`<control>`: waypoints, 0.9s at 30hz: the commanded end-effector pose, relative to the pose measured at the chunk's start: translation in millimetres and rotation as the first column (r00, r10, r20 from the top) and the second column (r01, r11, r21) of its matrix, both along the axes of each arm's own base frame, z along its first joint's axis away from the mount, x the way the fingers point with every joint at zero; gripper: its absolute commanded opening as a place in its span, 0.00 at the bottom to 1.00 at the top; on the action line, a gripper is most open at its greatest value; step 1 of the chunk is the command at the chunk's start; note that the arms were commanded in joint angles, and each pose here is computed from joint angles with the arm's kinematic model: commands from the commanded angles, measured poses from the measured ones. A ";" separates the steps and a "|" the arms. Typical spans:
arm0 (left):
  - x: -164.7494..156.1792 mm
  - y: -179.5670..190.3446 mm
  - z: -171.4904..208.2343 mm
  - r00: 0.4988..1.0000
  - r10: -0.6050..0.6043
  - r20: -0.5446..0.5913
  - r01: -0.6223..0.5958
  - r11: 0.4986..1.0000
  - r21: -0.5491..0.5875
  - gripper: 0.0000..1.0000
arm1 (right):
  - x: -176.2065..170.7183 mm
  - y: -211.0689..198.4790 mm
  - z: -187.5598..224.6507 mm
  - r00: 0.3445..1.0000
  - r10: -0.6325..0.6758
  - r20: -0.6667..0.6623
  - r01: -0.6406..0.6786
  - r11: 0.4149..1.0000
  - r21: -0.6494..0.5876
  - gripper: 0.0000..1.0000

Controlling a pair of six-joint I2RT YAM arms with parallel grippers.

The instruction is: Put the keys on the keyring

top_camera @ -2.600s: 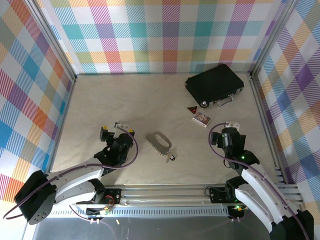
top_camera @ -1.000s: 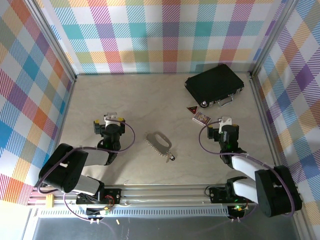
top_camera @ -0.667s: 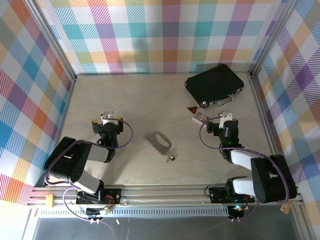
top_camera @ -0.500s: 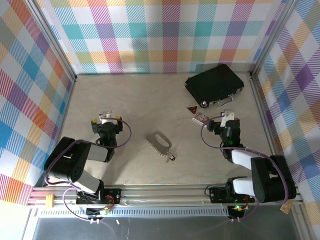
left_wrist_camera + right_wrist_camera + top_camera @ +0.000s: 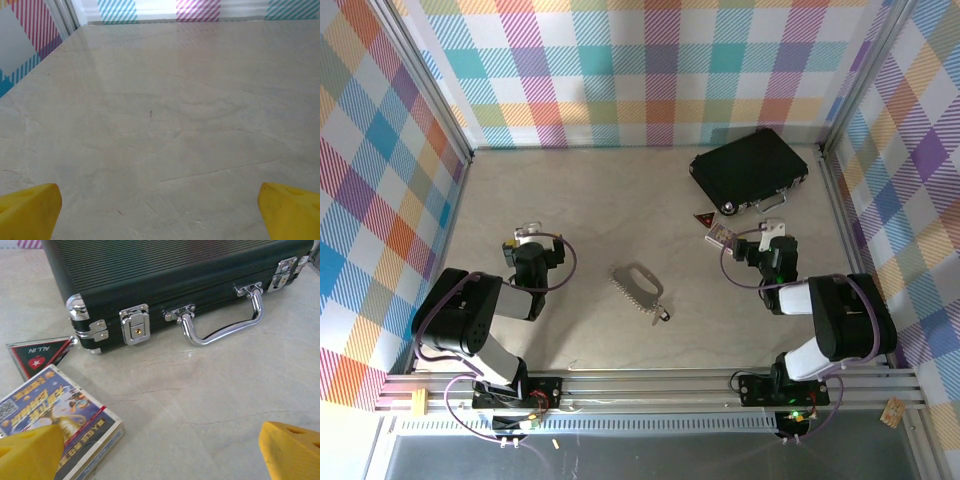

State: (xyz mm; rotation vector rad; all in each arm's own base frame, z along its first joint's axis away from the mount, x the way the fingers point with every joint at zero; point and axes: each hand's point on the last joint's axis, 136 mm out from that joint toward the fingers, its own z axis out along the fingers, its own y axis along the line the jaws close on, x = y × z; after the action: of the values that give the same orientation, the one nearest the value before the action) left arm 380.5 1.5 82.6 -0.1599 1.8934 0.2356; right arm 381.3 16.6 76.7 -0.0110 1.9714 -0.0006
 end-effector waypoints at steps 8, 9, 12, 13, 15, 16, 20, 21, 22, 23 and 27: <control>14.1 8.8 3.4 1.000 0.000 -0.004 0.000 0.996 -0.092 1.00 | 16.8 -6.0 15.3 0.999 0.005 0.032 -0.007 0.997 0.076 0.99; 14.0 8.8 3.5 1.000 0.000 -0.003 0.000 0.996 -0.093 1.00 | 16.0 -6.2 15.3 0.999 0.004 0.033 -0.006 0.997 0.077 0.99; 13.8 8.4 4.2 1.000 -0.002 0.000 0.002 0.996 -0.091 1.00 | 15.9 -6.0 15.2 0.999 0.006 0.032 -0.009 0.997 0.074 0.99; 13.6 8.1 4.0 1.000 -0.003 0.001 0.003 0.996 -0.091 1.00 | 16.0 -5.7 15.1 0.999 0.007 0.032 -0.009 0.997 0.075 0.99; 13.2 8.3 4.1 1.000 -0.003 0.001 0.003 0.996 -0.090 1.00 | 16.2 -5.7 15.3 0.999 0.006 0.033 -0.009 0.997 0.075 0.99; 13.2 8.6 4.2 1.000 -0.002 0.002 0.002 0.996 -0.091 1.00 | 16.3 -5.8 15.2 0.999 0.007 0.032 -0.009 0.997 0.074 0.99; 13.0 8.0 3.6 1.000 -0.003 0.000 0.003 0.996 -0.091 1.00 | 16.8 -5.7 15.1 1.000 0.006 0.031 -0.009 0.997 0.076 0.99; 13.3 7.9 4.3 1.000 -0.003 0.002 0.003 0.996 -0.092 1.00 | 16.8 -5.9 14.9 1.000 0.006 0.030 -0.008 0.997 0.075 0.99; 13.3 8.5 4.2 1.000 -0.002 0.002 0.002 0.996 -0.091 1.00 | 16.9 -6.3 15.1 1.000 0.004 0.030 -0.006 0.997 0.075 0.99; 13.2 8.9 4.2 1.000 -0.001 0.001 0.001 0.996 -0.090 1.00 | 16.9 -6.4 15.1 1.000 0.004 0.030 -0.006 0.997 0.075 0.99; 13.3 8.5 4.2 1.000 -0.002 0.002 0.002 0.996 -0.090 1.00 | 16.8 -6.0 15.1 1.000 0.005 0.030 -0.007 0.997 0.076 0.99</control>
State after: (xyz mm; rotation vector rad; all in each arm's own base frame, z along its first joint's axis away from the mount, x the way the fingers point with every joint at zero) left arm 390.0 10.9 80.8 -0.2100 1.9230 0.1718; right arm 395.1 8.7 89.1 0.0264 1.9495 0.0536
